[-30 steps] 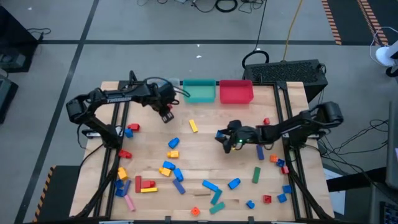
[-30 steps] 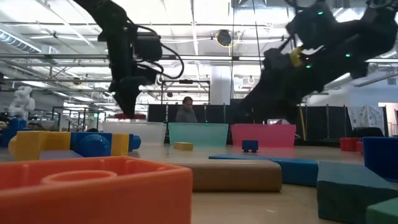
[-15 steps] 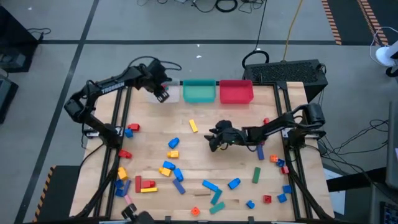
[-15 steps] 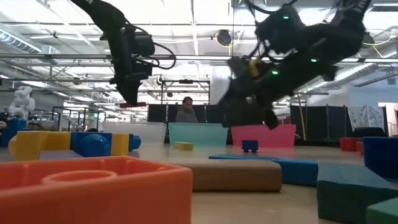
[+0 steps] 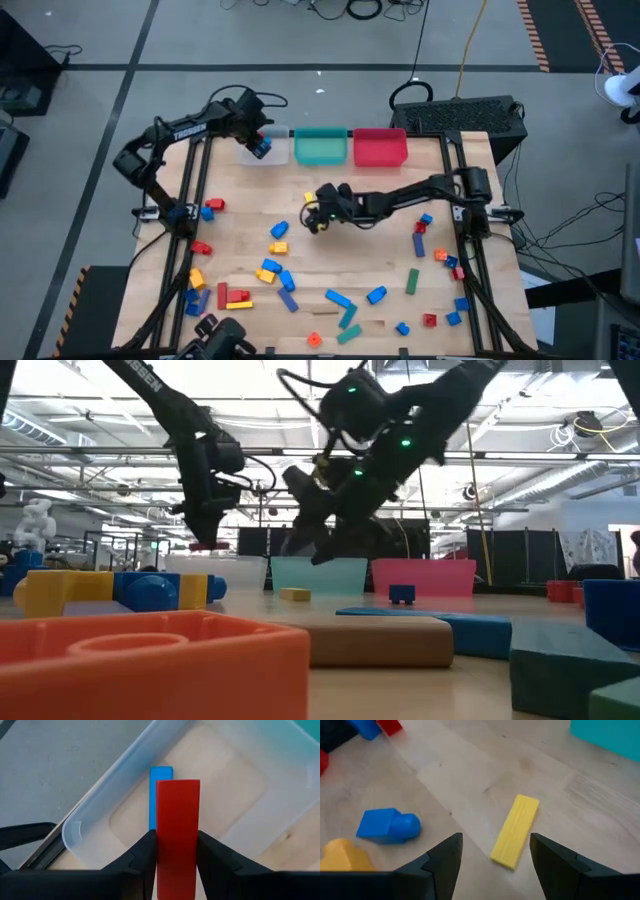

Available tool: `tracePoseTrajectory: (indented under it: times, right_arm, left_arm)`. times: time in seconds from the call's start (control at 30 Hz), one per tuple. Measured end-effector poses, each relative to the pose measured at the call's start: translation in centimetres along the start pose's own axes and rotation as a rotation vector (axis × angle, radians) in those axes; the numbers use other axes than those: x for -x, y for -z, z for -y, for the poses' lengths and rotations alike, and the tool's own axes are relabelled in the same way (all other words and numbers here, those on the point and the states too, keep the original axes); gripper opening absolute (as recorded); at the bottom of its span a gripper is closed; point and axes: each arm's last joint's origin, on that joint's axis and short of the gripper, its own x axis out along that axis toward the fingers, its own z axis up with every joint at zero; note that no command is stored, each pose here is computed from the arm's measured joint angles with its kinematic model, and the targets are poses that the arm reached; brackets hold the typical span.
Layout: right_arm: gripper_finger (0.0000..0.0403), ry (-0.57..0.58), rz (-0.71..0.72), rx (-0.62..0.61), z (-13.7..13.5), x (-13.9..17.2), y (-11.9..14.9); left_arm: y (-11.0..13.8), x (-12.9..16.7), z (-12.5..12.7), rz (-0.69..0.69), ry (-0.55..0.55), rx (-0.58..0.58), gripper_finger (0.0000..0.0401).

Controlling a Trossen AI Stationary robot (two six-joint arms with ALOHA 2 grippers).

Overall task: Sort blocks by size
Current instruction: Put the red block into the transparent bin, then put the yellow block into the transparent bin

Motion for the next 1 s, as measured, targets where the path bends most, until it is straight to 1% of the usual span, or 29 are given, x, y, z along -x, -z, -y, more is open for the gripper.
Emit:
tracePoseTrajectory:
  times: [0.1, 0.17, 0.3, 0.43, 0.57, 0.67, 0.77, 0.87, 0.93, 1.0]
  right_arm:
    - [0.0219, 0.027, -0.021, 0.006, -0.1, -1.1, -0.2]
    - [0.0219, 0.037, -0.025, -0.01, 0.0, -1.8, -0.1]
    - [0.0219, 0.082, -0.064, -0.045, 0.9, -3.4, 1.0]
    - [0.0219, 0.11, -0.072, -0.047, 1.4, -4.4, 1.7]
    - [0.0214, 0.122, -0.078, -0.021, 1.5, -4.8, 2.1]
    - [0.0198, 0.124, -0.082, 0.011, 1.5, -4.8, 2.2]
    - [0.0169, 0.127, -0.088, 0.041, 1.6, -4.8, 2.2]
    - [0.0133, 0.126, -0.099, 0.099, 1.6, -4.8, 2.3]
    - [0.0109, 0.126, -0.111, 0.132, 1.5, -4.7, 2.5]
    - [0.0088, 0.125, -0.114, 0.162, 1.4, -4.7, 2.7]
  left_arm:
    - [-0.1, 0.0, 0.0, 0.008, -0.001, 0.0, 0.0141]
    - [-0.2, 0.0, 0.0, 0.015, -0.002, -0.006, 0.0145]
    - [-0.5, 0.4, -0.1, 0.029, -0.005, -0.054, 0.0149]
    - [-1.1, 0.9, -0.1, 0.053, -0.008, -0.066, 0.0151]
    - [-1.6, 1.5, 0.3, 0.079, -0.007, -0.126, 0.0151]
    - [-1.7, 2.2, 0.8, 0.11, 0.018, -0.196, 0.0152]
    - [-1.7, 2.9, 1.7, 0.136, 0.064, -0.268, 0.0152]
    - [-1.6, 3.8, 2.5, 0.176, 0.139, -0.323, 0.0152]
    - [-1.5, 4.3, 2.9, 0.209, 0.221, -0.347, 0.0152]
    - [-1.5, 4.8, 3.3, 0.252, 0.336, -0.37, 0.0152]
